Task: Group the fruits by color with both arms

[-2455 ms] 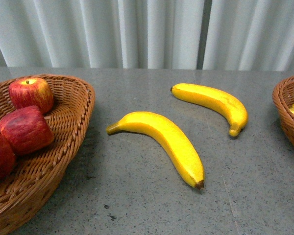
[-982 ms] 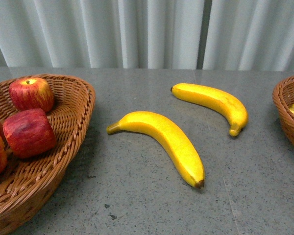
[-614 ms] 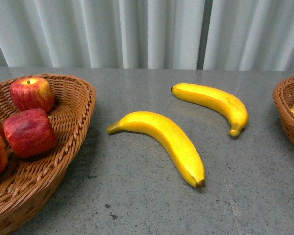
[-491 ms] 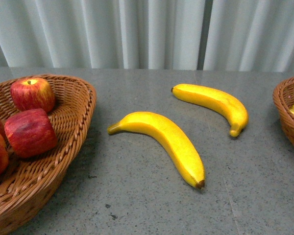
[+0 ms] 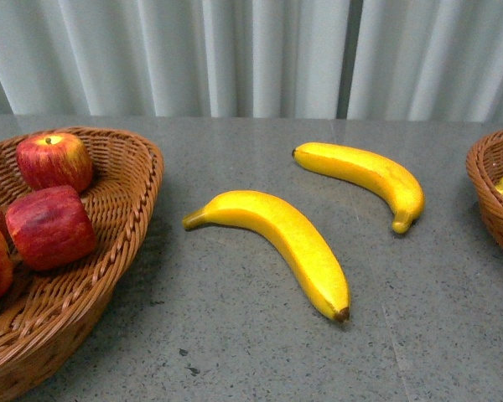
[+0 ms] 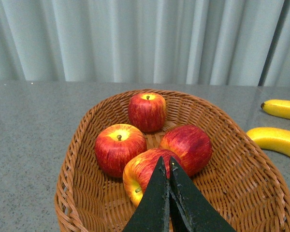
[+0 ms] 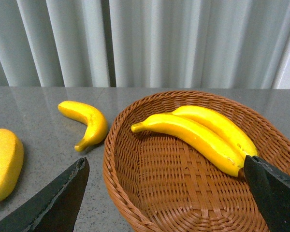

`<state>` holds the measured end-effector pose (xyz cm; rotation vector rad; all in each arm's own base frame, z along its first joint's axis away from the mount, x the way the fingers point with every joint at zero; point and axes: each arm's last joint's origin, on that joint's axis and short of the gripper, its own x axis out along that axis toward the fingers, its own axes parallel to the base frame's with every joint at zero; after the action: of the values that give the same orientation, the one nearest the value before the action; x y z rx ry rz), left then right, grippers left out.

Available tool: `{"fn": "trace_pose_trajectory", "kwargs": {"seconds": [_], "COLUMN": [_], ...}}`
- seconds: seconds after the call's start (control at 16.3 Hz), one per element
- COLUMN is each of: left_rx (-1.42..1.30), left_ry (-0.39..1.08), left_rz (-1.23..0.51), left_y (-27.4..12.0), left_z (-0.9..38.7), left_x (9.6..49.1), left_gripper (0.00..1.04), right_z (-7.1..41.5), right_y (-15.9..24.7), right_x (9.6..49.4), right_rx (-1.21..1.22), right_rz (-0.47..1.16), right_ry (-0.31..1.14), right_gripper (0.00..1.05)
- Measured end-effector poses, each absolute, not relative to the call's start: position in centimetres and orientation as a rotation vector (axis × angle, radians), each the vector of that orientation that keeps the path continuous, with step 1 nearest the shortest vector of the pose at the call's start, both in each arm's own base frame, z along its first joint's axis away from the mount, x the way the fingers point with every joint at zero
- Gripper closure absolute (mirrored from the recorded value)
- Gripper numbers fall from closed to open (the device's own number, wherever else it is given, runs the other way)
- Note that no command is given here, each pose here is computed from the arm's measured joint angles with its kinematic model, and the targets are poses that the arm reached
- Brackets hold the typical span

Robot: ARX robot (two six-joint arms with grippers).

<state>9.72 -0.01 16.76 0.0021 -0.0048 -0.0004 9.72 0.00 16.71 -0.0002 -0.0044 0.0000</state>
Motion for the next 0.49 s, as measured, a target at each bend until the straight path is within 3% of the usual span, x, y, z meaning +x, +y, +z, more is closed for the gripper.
{"fn": "trace_pose_trajectory", "kwargs": {"seconds": [0.06,0.49], "left_rx": [0.001,0.001], "left_ry": [-0.004,-0.004], "left_rz": [-0.001,0.0], "left_y": [-0.01,-0.01], "left_z": [16.75,16.75], "left_x": [9.72,9.72], "left_gripper": [1.03,0.19], "right_z": [16.71,16.71], "right_y": [0.0,0.0], "right_x": [9.72,9.72], "right_rx": [0.0,0.0], "right_rz": [0.0,0.0], "right_ry": [-0.004,-0.004], "right_gripper": [0.06,0.06]}}
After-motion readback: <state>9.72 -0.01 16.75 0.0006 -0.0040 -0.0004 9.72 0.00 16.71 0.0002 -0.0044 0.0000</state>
